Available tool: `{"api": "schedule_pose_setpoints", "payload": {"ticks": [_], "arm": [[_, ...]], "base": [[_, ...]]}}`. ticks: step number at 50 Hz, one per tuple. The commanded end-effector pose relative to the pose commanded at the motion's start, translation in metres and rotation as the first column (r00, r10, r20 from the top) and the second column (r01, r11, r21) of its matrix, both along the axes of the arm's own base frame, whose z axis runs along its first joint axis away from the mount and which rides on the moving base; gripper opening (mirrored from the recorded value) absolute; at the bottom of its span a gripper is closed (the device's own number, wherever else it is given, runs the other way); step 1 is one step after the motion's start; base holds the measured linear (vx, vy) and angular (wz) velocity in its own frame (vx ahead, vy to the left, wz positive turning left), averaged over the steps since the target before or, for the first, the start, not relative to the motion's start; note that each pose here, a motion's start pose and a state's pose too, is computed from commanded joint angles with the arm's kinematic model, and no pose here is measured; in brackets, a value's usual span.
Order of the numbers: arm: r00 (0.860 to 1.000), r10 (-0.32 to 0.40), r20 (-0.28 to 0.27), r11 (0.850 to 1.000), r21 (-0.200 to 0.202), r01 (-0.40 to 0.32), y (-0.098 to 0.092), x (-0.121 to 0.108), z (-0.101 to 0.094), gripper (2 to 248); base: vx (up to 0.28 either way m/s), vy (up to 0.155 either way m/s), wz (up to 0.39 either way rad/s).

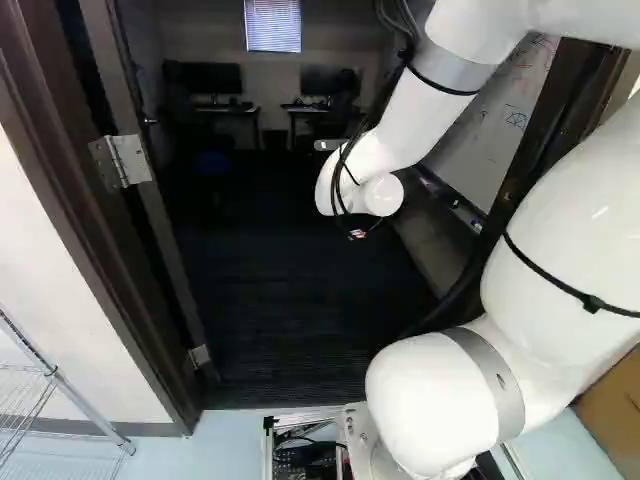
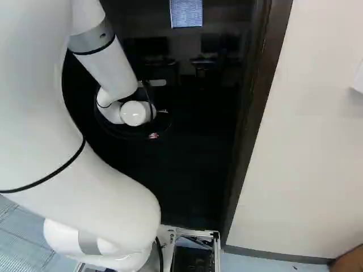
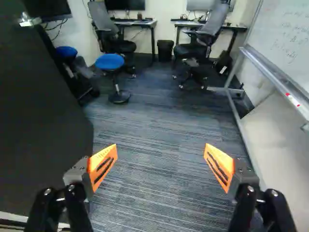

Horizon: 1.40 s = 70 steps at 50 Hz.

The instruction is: Open the door and move inside

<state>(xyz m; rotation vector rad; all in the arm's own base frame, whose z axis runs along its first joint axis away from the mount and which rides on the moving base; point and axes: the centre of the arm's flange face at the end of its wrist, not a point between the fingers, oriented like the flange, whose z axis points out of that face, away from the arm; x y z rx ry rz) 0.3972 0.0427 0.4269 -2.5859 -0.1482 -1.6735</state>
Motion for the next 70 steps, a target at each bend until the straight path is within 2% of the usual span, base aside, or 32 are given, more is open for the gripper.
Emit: {"api": "schedule_pose_setpoints", "payload": {"ticks": [28,70], "arm": [[1.0,0.0,0.0,1.0,0.0,0.0,0.0,0.0,0.0,247],[1.0,0.0,0.0,1.0,0.0,0.0,0.0,0.0,0.0,247]], "base": [[0.127,0.005,-0.006],[0.183,0.047,-0.016]]}}
